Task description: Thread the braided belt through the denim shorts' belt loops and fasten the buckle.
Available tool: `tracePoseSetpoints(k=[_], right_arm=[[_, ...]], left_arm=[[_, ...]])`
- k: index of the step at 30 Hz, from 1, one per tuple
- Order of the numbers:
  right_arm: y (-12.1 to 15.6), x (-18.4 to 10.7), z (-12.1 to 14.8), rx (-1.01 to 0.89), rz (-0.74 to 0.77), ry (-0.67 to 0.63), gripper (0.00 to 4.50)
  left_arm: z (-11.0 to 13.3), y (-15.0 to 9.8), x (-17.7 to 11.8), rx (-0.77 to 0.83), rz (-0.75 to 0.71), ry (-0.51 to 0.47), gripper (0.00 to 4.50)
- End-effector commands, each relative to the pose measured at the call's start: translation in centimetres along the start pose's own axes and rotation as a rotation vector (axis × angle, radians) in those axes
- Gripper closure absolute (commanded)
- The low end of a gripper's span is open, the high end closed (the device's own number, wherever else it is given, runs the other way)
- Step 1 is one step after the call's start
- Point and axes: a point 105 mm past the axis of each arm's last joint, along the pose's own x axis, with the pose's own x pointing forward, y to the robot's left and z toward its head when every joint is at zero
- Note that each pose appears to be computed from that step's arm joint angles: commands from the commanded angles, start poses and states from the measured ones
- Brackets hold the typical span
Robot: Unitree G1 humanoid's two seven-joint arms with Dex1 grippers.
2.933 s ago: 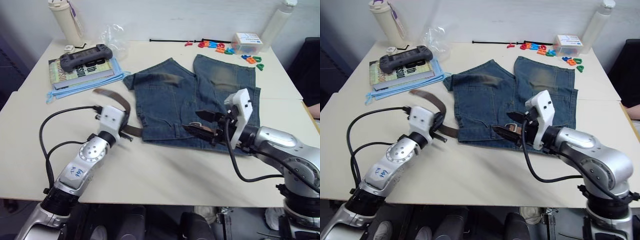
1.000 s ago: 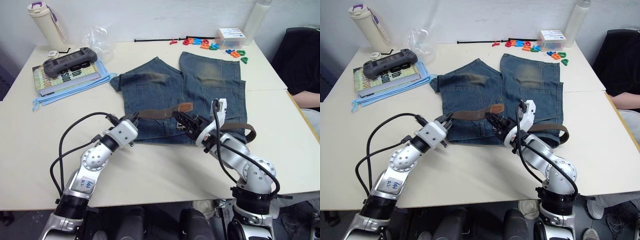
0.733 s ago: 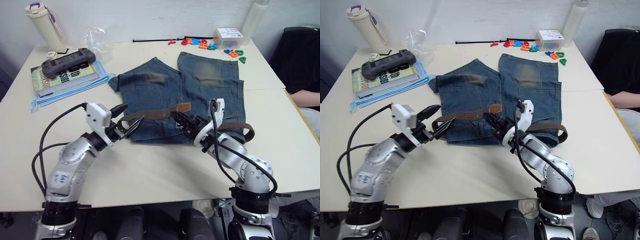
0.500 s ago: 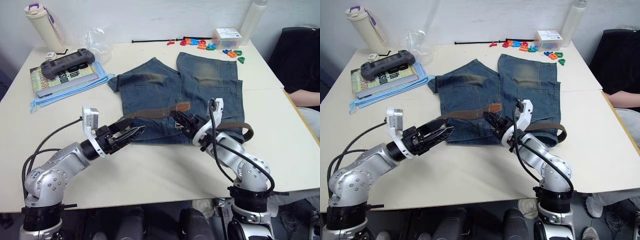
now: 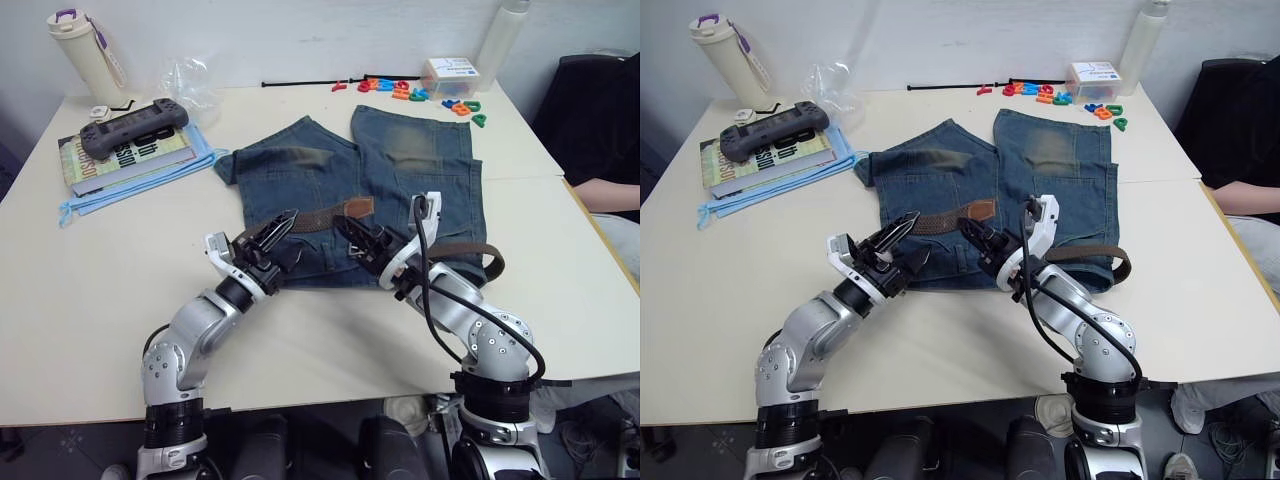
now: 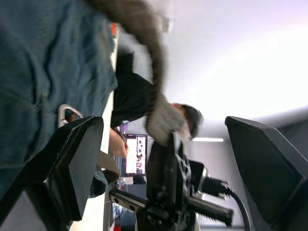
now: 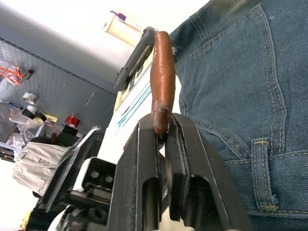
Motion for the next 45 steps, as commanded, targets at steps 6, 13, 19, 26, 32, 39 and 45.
tracePoseSetpoints(k=[6,13,19,26,32,39,45], right_arm=[[2.2,-0.3,0.5,-0.045,0.081,-0.018,4.5],[2.3,-0.3,0.3,-0.051,0.081,-0.009,4.5],[2.4,-0.3,0.2,-0.052,0.08,-0.007,4.5],[1.9,-0.2,-0.2,-0.07,0.049,0.016,4.5],[1.4,-0.2,0.3,-0.057,0.012,0.002,2.94],[-0.5,-1.4,1.5,-0.092,-0.074,-0.01,0.04],[-2.1,-3.2,2.7,-0.227,-0.146,0.006,0.04]], left_arm=[[0.5,-0.8,0.1,-0.033,-0.052,-0.013,0.06],[-0.1,-0.5,0.5,-0.039,-0.07,0.038,1.77],[-0.1,-0.4,1.1,-0.058,-0.082,0.046,4.25],[-0.1,-1.2,1.6,-0.078,-0.134,0.033,4.47],[0.4,-1.9,1.7,-0.054,-0.153,0.028,4.5],[2.3,-2.0,1.0,0.016,-0.098,-0.016,4.5],[3.3,-1.2,0.1,0.079,-0.018,-0.019,4.5]])
